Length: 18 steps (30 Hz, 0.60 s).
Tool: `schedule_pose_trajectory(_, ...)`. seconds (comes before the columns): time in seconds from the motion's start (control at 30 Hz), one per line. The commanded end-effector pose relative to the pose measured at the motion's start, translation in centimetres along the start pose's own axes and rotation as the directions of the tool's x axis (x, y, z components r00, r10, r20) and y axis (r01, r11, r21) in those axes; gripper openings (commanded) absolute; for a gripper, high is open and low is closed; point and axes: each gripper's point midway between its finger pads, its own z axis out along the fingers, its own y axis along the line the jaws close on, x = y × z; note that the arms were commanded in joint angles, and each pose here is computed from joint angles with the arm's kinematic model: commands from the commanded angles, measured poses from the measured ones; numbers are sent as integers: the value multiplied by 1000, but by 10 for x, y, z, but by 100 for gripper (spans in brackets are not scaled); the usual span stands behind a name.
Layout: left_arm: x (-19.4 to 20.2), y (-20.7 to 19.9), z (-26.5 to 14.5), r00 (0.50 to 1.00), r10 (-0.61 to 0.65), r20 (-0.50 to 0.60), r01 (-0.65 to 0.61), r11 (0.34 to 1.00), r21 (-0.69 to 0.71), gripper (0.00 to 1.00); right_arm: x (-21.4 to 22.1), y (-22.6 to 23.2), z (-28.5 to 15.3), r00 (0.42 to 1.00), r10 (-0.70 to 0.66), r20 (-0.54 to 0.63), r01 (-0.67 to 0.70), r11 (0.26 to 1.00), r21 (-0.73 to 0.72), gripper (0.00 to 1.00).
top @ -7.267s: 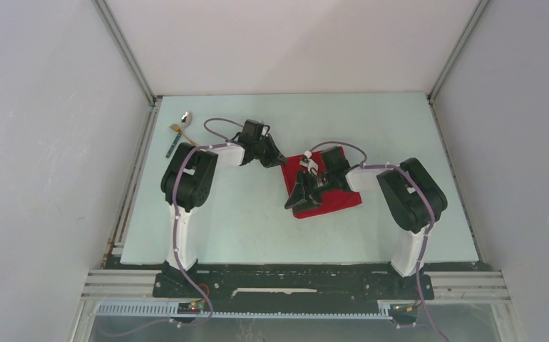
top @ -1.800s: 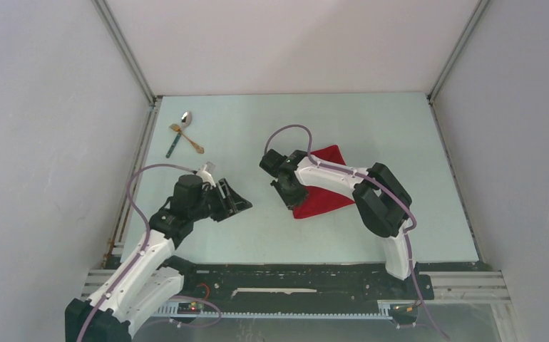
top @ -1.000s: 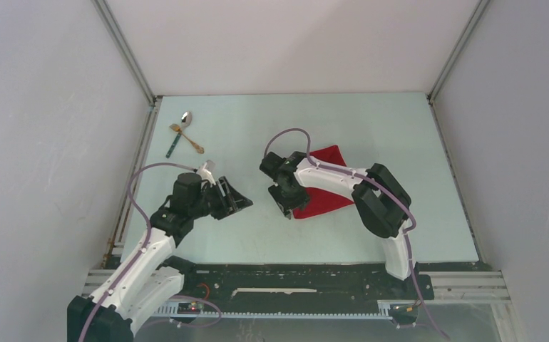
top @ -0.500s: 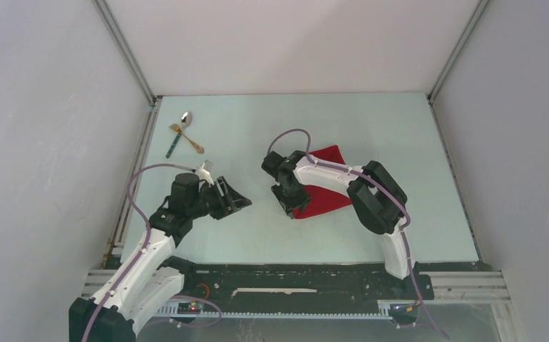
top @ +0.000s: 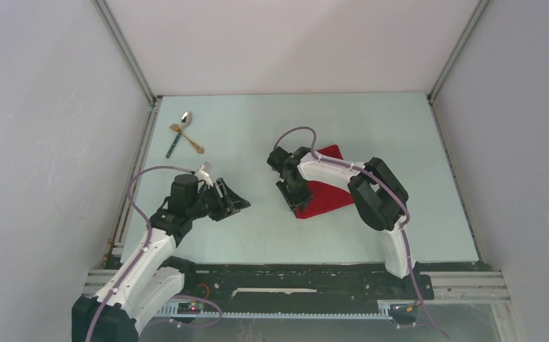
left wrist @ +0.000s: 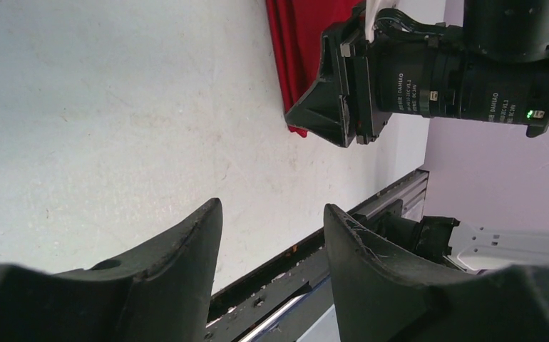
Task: Fold the napkin into a case and place the utensils inside
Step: Pick up the upper triangle-folded napkin from the center of the board.
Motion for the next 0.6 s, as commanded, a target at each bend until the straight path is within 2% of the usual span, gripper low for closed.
schedule_pose_trajectory(0.0, -4, -1, 1, 1000, 27, 6, -27, 999, 20, 59, -6, -36, 33, 999, -31, 30, 24, 983, 184, 36)
schedule_pose_trajectory(0.13, -6, -1, 2, 1000, 21, 6, -21, 1000, 17, 59, -5, -46, 38, 997, -73, 36, 59, 950, 307, 24)
schedule_pose_trajectory(0.27, -10, 1, 6, 1000, -2, 9, 1, 1000, 9, 60, -10, -38, 34, 992, -107, 72, 80, 950, 303, 0)
schedule_pose_trajectory(0.4, -16, 6, 17, 995, -98, -4, 98, 995, 15, 62, -20, -10, 12, 977, -134, 164, 106, 980, 170, 0)
schedule_pose_trajectory(0.57, -21, 4, 41, 970, -237, -51, 240, 968, 80, 68, -19, 1, -20, 964, -113, 240, 100, 993, 68, 0)
